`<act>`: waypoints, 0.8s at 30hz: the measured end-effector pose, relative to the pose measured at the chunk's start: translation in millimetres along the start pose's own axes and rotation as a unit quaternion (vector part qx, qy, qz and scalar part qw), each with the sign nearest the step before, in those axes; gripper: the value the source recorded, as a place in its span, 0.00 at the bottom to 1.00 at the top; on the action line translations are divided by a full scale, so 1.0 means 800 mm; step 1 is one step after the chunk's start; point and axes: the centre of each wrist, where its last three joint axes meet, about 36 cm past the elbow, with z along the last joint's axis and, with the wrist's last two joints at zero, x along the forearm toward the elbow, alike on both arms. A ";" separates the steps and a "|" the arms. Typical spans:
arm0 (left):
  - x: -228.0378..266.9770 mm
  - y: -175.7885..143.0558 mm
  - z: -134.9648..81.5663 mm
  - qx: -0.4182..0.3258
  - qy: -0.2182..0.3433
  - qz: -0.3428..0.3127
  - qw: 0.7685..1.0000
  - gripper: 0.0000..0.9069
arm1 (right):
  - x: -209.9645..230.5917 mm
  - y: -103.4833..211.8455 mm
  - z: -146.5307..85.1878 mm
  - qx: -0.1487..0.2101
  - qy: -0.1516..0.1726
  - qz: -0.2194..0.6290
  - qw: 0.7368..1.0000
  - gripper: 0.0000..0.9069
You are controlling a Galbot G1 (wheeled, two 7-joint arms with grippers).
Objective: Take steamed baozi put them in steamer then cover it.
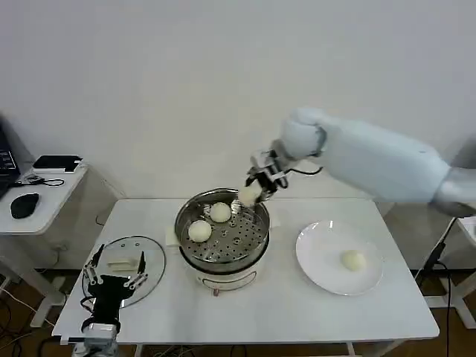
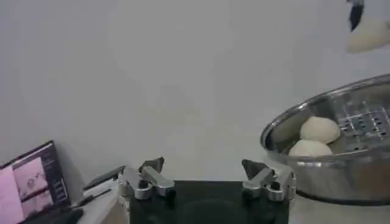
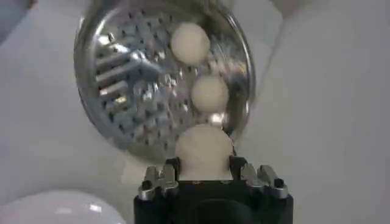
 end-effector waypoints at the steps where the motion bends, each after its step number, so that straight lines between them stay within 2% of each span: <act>1: 0.000 0.000 0.000 0.001 0.000 -0.001 1.000 1.00 | -0.009 -0.001 -0.007 0.008 -0.002 -0.007 1.000 0.61; 12: 0.002 0.005 0.001 0.000 0.002 -0.007 1.000 1.00 | -0.084 0.012 -0.060 0.081 -0.028 -0.067 0.994 0.61; 24: 0.001 0.005 0.004 0.002 0.004 -0.008 1.000 1.00 | -0.100 0.017 -0.076 0.119 -0.038 -0.096 0.987 0.61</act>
